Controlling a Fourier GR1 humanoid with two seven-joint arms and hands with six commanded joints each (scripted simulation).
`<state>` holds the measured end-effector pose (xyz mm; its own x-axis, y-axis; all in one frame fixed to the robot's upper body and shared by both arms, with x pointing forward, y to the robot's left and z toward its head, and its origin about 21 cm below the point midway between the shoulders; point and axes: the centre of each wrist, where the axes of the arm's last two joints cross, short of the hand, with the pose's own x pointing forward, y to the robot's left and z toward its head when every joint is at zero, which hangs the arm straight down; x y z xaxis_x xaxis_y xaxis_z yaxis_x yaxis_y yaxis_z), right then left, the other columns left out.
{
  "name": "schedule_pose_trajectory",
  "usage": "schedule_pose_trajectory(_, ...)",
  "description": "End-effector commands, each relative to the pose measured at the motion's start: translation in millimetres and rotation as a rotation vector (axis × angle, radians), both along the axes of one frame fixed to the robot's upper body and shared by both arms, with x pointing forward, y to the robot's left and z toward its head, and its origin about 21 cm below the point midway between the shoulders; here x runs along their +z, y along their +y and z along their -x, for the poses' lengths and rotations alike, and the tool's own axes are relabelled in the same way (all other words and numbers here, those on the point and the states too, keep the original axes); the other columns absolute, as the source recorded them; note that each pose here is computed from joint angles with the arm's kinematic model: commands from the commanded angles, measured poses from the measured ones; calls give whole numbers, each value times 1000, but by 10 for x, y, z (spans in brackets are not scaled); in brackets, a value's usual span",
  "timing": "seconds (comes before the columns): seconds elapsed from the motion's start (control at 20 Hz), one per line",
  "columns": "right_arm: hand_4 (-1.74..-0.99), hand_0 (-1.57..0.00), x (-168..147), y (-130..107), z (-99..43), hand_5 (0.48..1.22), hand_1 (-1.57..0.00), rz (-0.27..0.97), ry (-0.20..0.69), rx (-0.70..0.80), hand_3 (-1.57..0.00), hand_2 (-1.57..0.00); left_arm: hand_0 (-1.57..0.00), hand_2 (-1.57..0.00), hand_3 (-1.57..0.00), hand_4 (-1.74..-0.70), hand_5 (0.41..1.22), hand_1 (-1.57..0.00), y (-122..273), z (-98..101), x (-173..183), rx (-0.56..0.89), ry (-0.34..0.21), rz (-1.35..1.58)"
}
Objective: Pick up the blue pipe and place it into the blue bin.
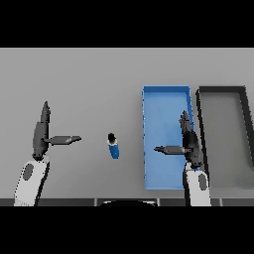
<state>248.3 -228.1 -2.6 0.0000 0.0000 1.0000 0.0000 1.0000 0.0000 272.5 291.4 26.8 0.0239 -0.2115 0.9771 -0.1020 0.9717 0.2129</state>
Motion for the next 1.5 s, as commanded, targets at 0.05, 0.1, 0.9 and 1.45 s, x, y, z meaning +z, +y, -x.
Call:
schedule_pose_trajectory(0.05, -1222, 1, -4, -11, 17, 603, 1, 0, -3, -1, 1, 1, 1, 1, 1, -1006, 586, 1, -8, 16, -4, -3, -10, -1)
schedule_pose_trajectory(0.1, -1222, 1, -6, -18, 28, 603, 1, 0, -4, -1, 1, 1, 1, 1, 1, -1006, 586, 1, -14, 28, -6, -4, -12, -1)
schedule_pose_trajectory(0.9, -1220, 1, 168, -185, 302, 589, 1, 250, -107, 143, 1, 1, 1, 1, 1, -1024, 573, 1, 181, 359, 72, -526, 30, -148)
schedule_pose_trajectory(1.45, -1262, 1, 126, -213, 306, 617, 1, 241, -119, 159, 1, 1, 1, 1, 1, -1101, 447, 1, -486, 524, -20, -798, 148, -166)
